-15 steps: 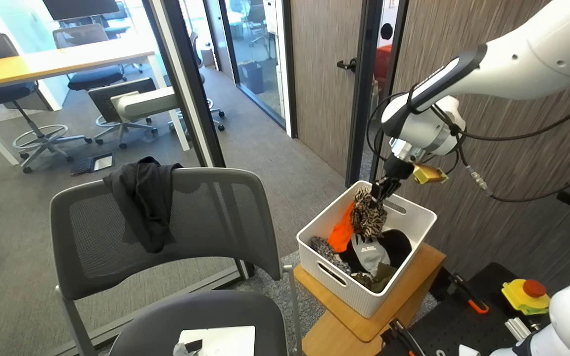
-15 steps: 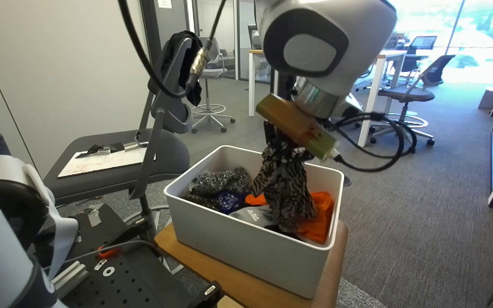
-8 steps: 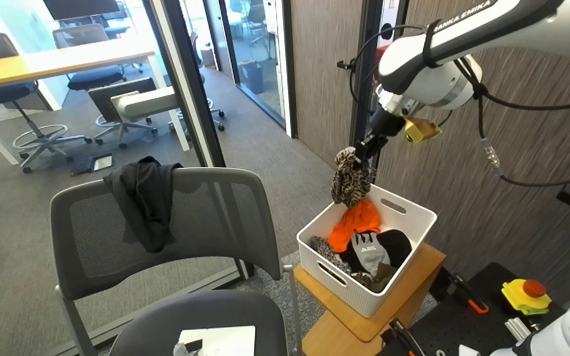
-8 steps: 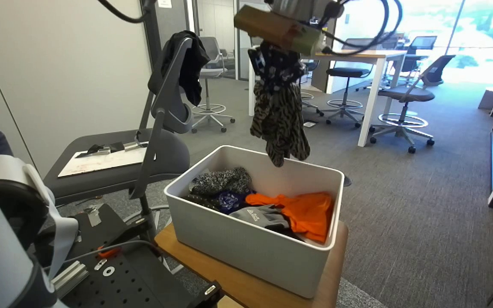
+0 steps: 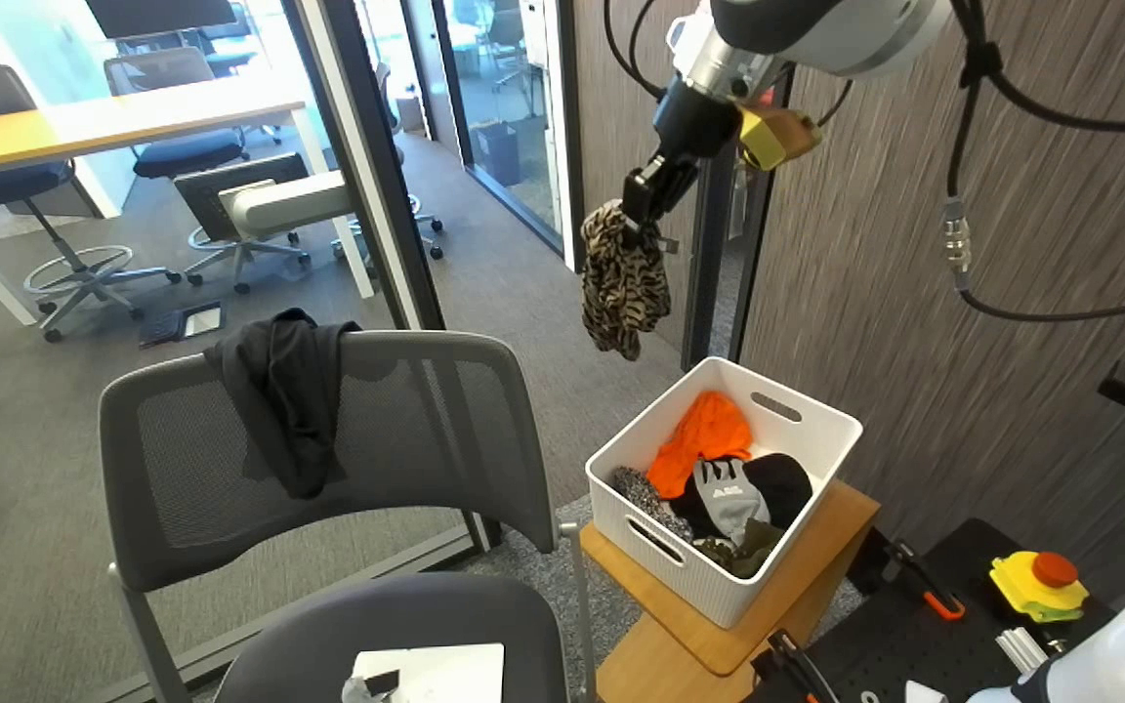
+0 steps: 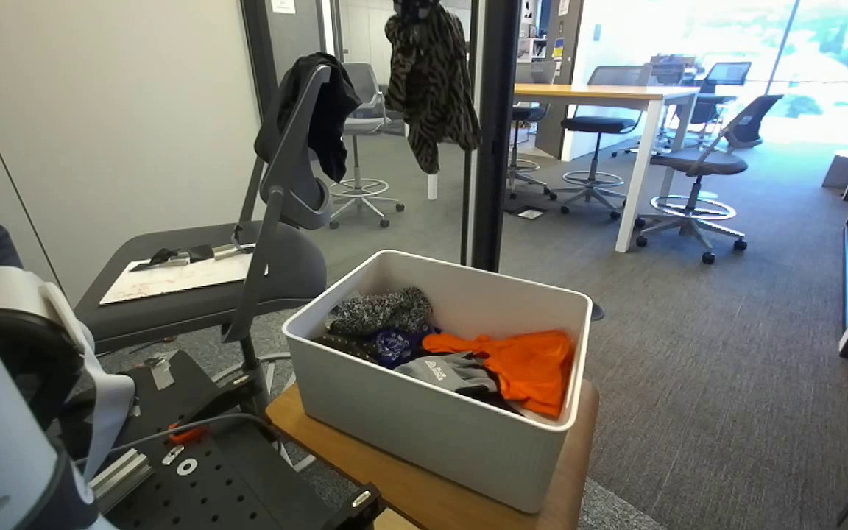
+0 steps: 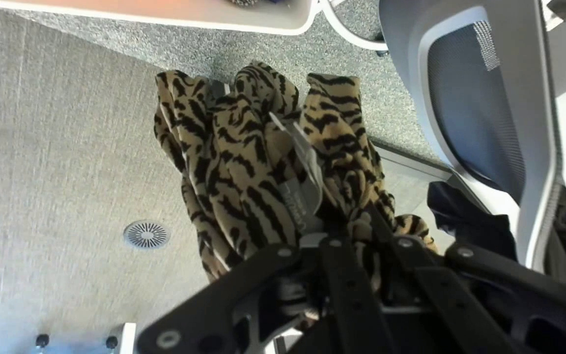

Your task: Pick a cloth in the basket and put it on the back rest of the chair

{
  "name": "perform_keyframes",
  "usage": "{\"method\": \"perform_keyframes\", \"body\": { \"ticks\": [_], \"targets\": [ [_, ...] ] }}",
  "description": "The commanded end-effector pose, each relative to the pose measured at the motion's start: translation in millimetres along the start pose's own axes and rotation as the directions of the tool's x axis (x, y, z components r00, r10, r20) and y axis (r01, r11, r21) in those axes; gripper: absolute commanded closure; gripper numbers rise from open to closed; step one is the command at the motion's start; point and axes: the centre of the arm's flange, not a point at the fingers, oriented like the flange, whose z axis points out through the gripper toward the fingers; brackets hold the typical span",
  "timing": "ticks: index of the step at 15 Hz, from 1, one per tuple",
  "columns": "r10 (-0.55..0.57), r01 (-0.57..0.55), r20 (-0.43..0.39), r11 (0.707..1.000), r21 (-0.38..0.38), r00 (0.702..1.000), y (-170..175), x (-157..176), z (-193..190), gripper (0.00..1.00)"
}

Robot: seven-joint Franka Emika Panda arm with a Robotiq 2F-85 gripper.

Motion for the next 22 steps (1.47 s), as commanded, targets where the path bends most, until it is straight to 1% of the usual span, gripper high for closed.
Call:
{"method": "perform_keyframes", "body": {
  "ticks": [1,3,6,9,12,15,19,22],
  "targets": [
    [-0.067,0.067,0.003,0.998,-0.002,0.998,-47.7,57.5,-28.0,0.9],
    [-0.121,0.121,0.018,0.993,0.006,0.992,-77.2,75.4,-29.5,0.9],
    [-0.197,0.195,0.051,0.98,0.038,0.979,-113.8,94.3,-20.0,0.9],
    [-0.252,0.248,0.071,0.966,0.071,0.965,-140.4,108.0,-4.3,0.9],
    [-0.288,0.278,0.121,0.956,0.094,0.95,-159.9,118.3,5.8,0.91],
    [-0.311,0.288,0.207,0.948,0.134,0.928,-174.5,120.3,10.4,0.92],
    [-0.308,0.281,0.289,0.951,0.131,0.907,-190.6,114.0,5.9,0.92],
    [-0.335,0.3,0.286,0.941,0.159,0.898,-200.6,110.0,6.6,0.92]
  ]
}}
